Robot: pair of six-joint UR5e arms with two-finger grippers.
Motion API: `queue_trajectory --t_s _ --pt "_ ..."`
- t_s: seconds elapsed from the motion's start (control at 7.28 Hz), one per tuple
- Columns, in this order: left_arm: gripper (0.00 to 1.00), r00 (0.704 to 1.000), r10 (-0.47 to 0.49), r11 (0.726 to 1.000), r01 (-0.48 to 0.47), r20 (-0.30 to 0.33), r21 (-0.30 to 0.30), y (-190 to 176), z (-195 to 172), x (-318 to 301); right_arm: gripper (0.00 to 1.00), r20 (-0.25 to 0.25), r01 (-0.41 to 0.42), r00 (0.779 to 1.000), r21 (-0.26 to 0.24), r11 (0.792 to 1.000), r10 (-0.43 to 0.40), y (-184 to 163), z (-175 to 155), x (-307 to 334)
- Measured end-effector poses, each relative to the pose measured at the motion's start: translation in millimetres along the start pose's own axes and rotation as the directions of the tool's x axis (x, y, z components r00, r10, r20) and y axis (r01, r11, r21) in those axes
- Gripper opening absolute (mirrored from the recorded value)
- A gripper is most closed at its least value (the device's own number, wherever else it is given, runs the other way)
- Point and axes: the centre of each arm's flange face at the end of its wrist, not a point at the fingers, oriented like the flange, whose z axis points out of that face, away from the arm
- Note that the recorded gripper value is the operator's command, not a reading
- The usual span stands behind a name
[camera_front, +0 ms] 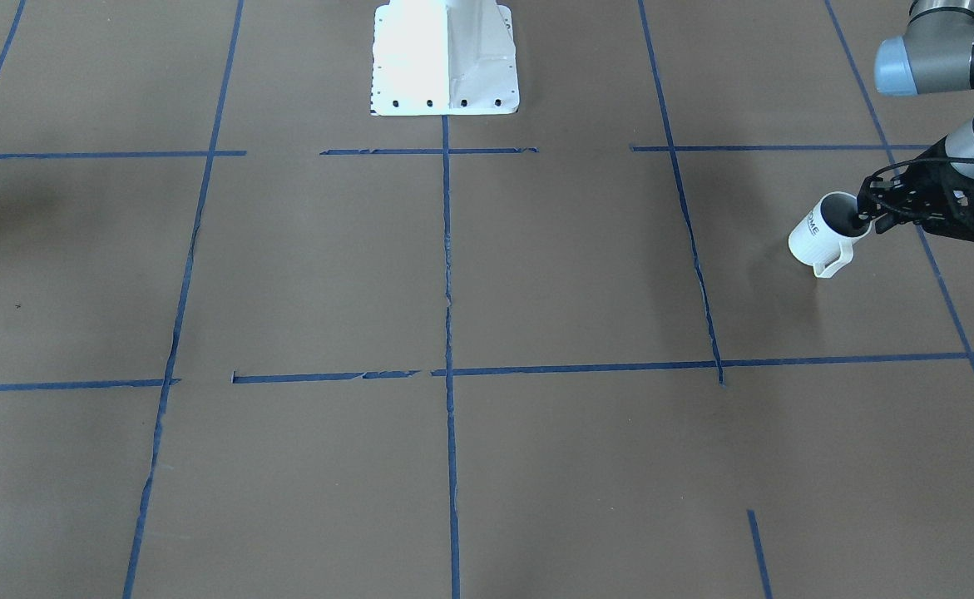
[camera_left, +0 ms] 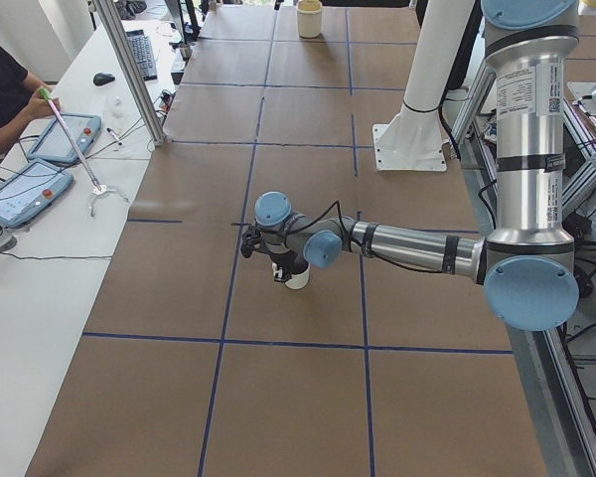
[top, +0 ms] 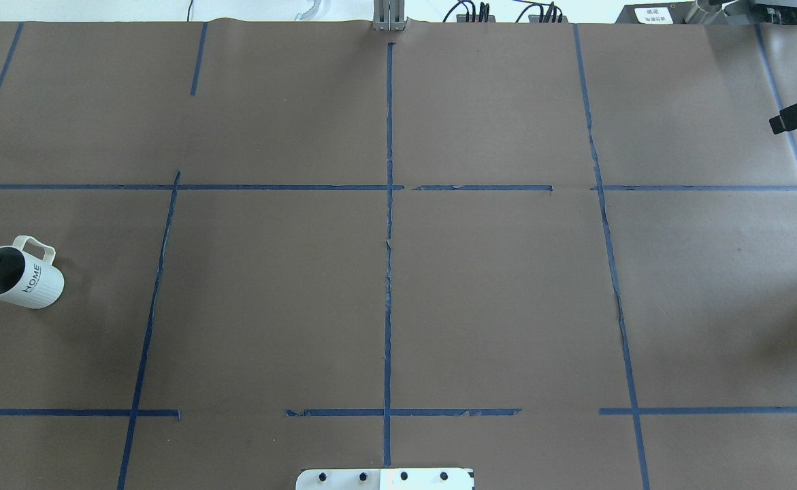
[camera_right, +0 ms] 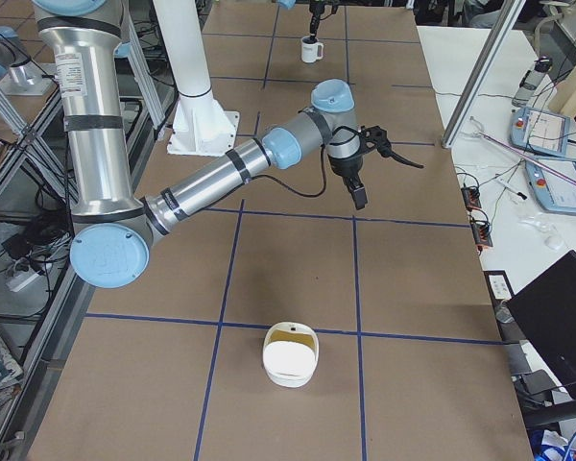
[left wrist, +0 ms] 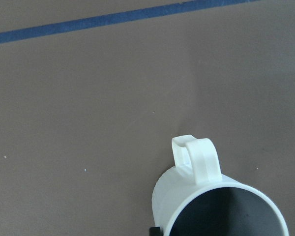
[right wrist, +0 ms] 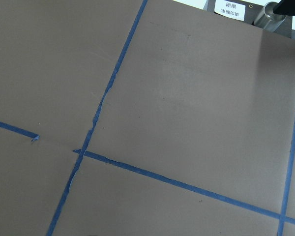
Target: Left arm hands cup to right arm to dump lemon
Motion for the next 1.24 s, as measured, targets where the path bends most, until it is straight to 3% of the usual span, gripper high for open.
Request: queue_trajectory --t_s 0.27,0.41,0.69,0.96,1.24 --pt "1.0 1.0 0.01 0.996 -0.008 -0.017 0.089 2.8 -50.4 9.0 1.0 0.041 -0.052 0.998 -0.035 0.998 0.054 29.8 -7.0 20.4" --pt "1.0 1.0 0.003 0.99 -0.001 -0.013 0.138 8.8 -76.9 -0.4 1.0 0.069 -0.091 0.993 -0.074 0.993 0.096 48.1 -6.7 35.3" --pt "1.0 0.998 0.042 0.982 -0.049 0.041 0.185 23.9 -119.1 -44.4 1.0 0.062 -0.117 0.989 -0.192 0.974 0.131 81.3 -0.9 60.7" --pt "1.0 0.993 0.069 0.988 -0.081 0.099 0.128 46.6 -153.4 -101.1 1.0 0.058 -0.065 0.995 -0.277 0.959 0.084 137.8 -1.6 95.6" --pt "1.0 0.995 0.026 0.998 -0.031 0.092 0.054 78.7 -147.2 -135.1 1.0 0.073 -0.078 0.992 -0.323 0.943 0.106 175.5 3.4 116.7"
